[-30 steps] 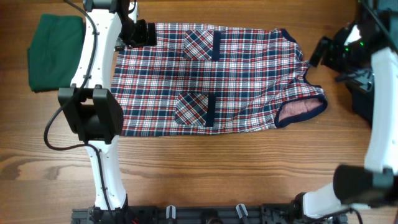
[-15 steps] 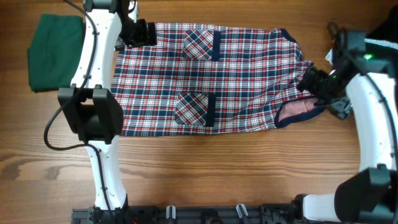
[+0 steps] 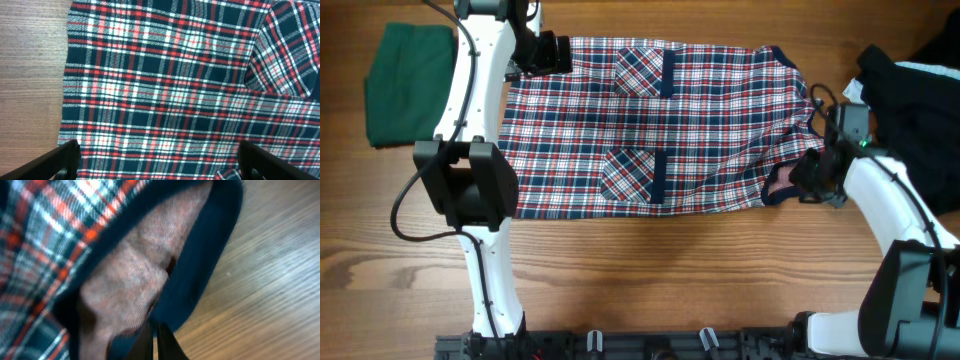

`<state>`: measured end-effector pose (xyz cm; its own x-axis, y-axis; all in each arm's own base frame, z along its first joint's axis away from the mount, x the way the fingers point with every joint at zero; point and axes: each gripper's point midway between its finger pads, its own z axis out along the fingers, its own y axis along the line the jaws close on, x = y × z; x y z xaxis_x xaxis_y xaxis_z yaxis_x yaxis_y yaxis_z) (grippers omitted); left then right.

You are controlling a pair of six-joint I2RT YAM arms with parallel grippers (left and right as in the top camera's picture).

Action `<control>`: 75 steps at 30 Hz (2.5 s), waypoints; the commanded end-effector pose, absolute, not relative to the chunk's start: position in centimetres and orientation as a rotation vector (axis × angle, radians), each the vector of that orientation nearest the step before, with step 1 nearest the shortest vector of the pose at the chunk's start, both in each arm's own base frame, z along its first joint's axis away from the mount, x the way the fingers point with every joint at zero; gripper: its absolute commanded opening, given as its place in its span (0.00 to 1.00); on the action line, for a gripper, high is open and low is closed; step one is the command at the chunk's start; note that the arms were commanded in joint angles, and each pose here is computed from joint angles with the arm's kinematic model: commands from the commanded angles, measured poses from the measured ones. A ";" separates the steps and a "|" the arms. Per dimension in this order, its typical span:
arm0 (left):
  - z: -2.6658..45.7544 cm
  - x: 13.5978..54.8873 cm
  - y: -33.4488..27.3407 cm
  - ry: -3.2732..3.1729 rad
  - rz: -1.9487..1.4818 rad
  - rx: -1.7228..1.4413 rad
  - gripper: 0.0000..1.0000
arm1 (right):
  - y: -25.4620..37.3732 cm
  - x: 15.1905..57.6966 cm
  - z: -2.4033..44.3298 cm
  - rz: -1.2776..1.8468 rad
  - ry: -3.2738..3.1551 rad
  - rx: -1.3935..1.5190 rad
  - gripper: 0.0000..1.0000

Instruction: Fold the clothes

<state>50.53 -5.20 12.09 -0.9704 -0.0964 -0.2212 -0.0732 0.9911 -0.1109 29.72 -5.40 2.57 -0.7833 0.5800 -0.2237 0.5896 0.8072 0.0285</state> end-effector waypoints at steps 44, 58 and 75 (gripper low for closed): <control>-0.4 45.6 -5.6 3.310 -0.149 -0.178 0.04 | -4.2 27.5 -1.2 -0.009 2.890 0.841 0.04; -0.4 45.6 -5.6 3.310 -0.148 -0.178 0.04 | -4.2 24.7 -0.9 -0.078 3.024 0.798 0.04; -3.8 45.1 -5.6 3.364 -0.139 -0.187 0.04 | -1.8 35.5 15.3 0.280 2.588 0.494 0.04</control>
